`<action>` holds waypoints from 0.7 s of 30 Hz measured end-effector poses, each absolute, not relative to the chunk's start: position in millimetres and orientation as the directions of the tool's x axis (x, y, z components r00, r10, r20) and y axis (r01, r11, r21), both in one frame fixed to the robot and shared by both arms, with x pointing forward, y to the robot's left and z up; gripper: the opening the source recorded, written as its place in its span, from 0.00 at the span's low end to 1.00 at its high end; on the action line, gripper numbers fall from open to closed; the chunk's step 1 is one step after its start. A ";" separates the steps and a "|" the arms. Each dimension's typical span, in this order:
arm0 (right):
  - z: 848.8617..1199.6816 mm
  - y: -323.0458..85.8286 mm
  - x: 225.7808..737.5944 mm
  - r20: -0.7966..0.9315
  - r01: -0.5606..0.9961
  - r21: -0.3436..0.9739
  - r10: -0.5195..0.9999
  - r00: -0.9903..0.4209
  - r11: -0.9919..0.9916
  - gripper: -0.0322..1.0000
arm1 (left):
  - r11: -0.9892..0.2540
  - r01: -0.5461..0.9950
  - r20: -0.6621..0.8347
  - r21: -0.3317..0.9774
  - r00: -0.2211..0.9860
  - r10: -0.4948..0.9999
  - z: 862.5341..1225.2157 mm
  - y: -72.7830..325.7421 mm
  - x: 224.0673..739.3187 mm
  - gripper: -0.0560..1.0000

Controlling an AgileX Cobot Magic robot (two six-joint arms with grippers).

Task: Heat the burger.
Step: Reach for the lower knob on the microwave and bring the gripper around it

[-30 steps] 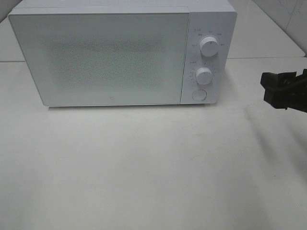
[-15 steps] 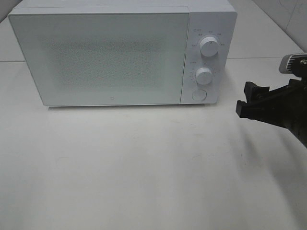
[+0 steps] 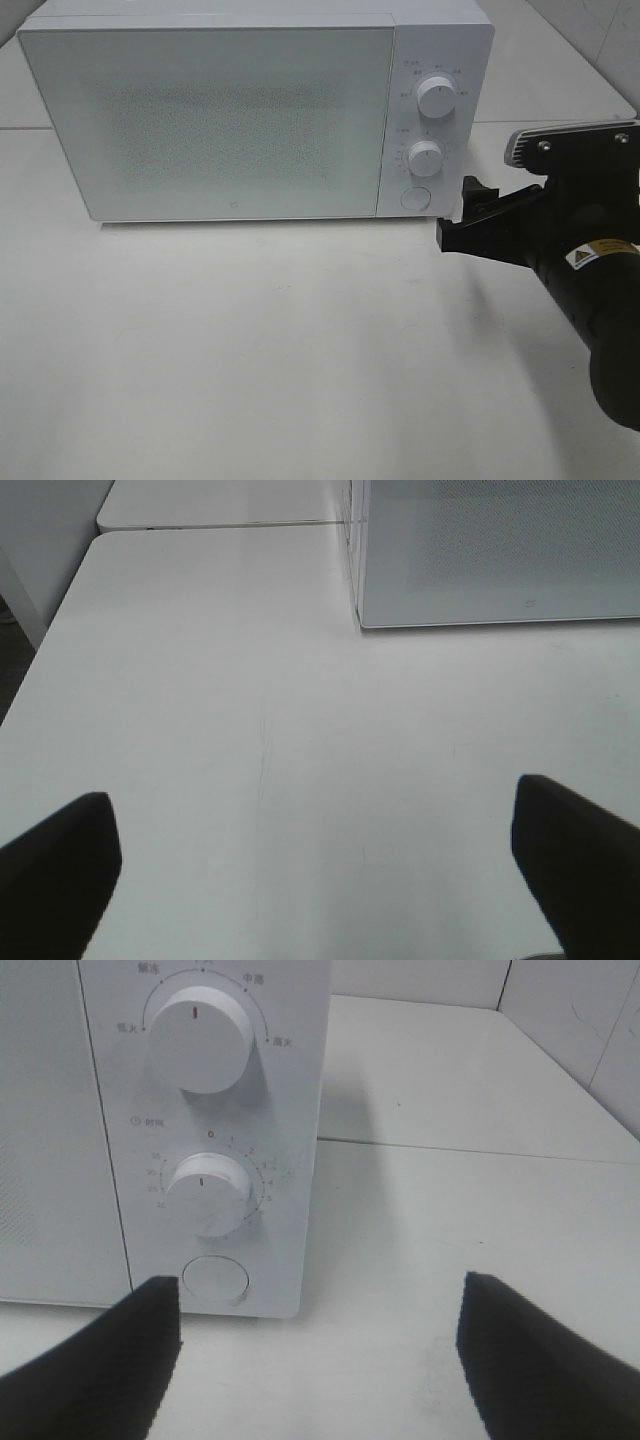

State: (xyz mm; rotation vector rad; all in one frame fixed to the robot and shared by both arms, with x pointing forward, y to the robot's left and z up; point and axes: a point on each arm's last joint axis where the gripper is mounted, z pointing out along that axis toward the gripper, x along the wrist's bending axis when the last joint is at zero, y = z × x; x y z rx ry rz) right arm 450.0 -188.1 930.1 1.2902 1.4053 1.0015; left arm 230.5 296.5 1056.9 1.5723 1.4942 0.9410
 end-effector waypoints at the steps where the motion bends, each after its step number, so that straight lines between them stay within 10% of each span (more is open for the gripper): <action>1: 926.1 -184.6 452.8 -0.115 0.225 0.968 0.993 -0.005 0.113 0.77 | -0.029 0.441 0.010 0.897 0.045 0.999 1056.9 296.5 230.5 0.99; 21: 915.2 -146.2 489.6 -0.056 0.196 0.979 0.998 -0.042 0.063 0.77 | -0.028 0.441 0.009 0.897 0.045 0.999 1056.9 296.4 230.5 0.99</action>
